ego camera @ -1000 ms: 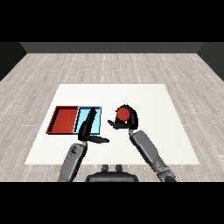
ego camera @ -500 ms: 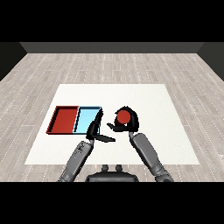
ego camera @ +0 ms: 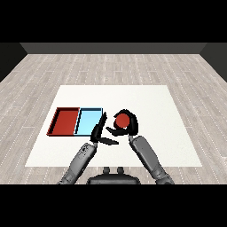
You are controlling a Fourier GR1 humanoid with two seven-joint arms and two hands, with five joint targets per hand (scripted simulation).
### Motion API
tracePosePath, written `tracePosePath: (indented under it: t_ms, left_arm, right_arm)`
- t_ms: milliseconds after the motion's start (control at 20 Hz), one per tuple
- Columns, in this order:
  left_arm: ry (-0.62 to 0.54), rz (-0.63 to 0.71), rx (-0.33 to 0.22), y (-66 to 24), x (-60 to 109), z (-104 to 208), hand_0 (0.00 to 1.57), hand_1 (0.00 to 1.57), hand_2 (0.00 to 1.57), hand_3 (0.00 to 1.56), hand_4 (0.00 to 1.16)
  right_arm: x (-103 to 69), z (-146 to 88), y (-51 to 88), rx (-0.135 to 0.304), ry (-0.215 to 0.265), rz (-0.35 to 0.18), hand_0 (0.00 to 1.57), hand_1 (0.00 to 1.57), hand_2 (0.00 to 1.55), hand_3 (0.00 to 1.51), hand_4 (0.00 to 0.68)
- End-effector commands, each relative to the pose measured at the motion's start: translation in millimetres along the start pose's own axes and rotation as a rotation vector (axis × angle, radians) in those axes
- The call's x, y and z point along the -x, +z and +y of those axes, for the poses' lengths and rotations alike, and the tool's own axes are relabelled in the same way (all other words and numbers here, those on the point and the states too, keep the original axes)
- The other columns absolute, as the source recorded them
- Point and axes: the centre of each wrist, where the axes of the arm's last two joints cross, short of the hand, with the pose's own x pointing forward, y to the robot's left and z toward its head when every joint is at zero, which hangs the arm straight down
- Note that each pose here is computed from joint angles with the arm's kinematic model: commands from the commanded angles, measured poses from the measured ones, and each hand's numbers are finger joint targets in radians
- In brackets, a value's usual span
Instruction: Pick the red can and put it in the red box
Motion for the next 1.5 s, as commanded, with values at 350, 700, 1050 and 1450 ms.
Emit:
tracePosePath:
  t_ms: [350,700,1050,1450]
  left_arm:
    - [0.048,0.017,0.007,-7.4,-2.4,-20,0.0,0.0,0.0,0.0,0.0]
    - [0.05,0.025,0.039,-5.5,18.8,-26,0.0,0.0,0.0,0.0,0.0]
    - [0.089,0.033,0.065,-11.2,2.8,-32,0.0,0.0,0.0,0.0,0.0]
    - [0.132,0.066,-0.16,-30.0,7.1,-31,1.45,1.45,1.48,1.42,1.11]
  right_arm:
    - [-10.6,23,10.5,-0.017,-0.06,-0.01,1.44,1.44,1.43,1.4,0.658]
    - [-11.0,20,-6.8,-0.002,-0.107,-0.003,1.51,1.51,1.45,1.42,0.657]
    - [9.2,40,9.3,-0.062,-0.098,0.013,1.52,1.52,1.45,1.4,0.648]
    - [-14.2,48,5.8,-0.059,-0.092,0.021,1.56,1.56,1.47,1.4,0.654]
